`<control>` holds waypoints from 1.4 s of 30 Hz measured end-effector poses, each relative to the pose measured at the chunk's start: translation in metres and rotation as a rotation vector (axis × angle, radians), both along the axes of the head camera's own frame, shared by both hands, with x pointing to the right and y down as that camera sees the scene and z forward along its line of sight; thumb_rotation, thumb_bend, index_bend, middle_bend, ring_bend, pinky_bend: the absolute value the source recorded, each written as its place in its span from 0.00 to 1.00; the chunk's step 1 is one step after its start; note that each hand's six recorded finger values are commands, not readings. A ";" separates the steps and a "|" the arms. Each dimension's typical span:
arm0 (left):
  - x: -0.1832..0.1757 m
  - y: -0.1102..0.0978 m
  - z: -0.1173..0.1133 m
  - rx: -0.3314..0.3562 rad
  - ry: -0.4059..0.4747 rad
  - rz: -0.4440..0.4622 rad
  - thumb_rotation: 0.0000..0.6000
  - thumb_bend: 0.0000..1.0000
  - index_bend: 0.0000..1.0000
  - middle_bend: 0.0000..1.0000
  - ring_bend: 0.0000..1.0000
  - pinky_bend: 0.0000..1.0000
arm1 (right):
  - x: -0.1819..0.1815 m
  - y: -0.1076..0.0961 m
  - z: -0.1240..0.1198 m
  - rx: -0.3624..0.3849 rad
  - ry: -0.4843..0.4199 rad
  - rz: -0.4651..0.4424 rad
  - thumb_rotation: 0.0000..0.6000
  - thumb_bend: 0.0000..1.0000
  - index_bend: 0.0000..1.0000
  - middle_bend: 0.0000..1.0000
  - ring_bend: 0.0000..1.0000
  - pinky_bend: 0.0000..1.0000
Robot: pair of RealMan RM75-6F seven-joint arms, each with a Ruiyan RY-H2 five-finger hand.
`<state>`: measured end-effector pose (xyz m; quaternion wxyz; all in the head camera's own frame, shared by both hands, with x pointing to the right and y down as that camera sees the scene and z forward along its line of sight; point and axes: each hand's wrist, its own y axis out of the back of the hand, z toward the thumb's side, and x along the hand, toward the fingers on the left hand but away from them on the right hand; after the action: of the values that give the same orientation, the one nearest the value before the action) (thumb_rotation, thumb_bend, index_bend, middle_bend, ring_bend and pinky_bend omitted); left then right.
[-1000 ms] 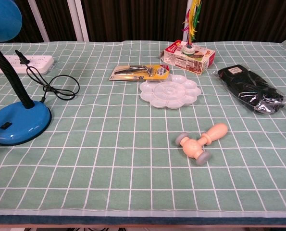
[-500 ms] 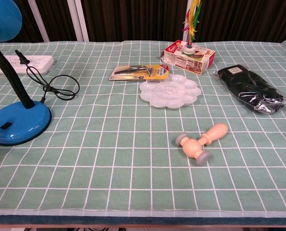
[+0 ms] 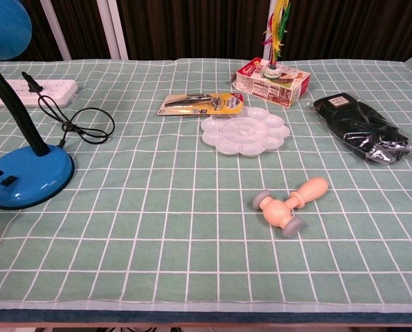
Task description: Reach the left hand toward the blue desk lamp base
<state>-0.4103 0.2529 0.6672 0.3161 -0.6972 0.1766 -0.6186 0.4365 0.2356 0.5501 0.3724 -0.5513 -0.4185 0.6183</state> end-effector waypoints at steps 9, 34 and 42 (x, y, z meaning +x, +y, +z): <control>0.002 0.000 0.002 0.001 -0.004 0.002 1.00 0.72 0.05 0.80 0.76 0.76 | 0.000 0.000 0.000 0.001 0.003 0.001 1.00 0.17 0.12 0.03 0.02 0.00; 0.006 0.005 0.008 -0.022 -0.024 0.039 1.00 0.72 0.21 0.80 0.76 0.76 | 0.001 0.000 0.000 0.003 0.004 0.009 1.00 0.17 0.12 0.03 0.02 0.00; 0.004 0.004 0.004 0.002 -0.032 0.037 1.00 0.70 0.15 0.73 0.70 0.75 | 0.001 -0.001 0.000 0.006 0.004 0.011 1.00 0.17 0.12 0.03 0.02 0.00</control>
<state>-0.4063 0.2564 0.6710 0.3311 -0.6900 0.1594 -0.6236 0.4375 0.2349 0.5503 0.3714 -0.5466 -0.4224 0.6204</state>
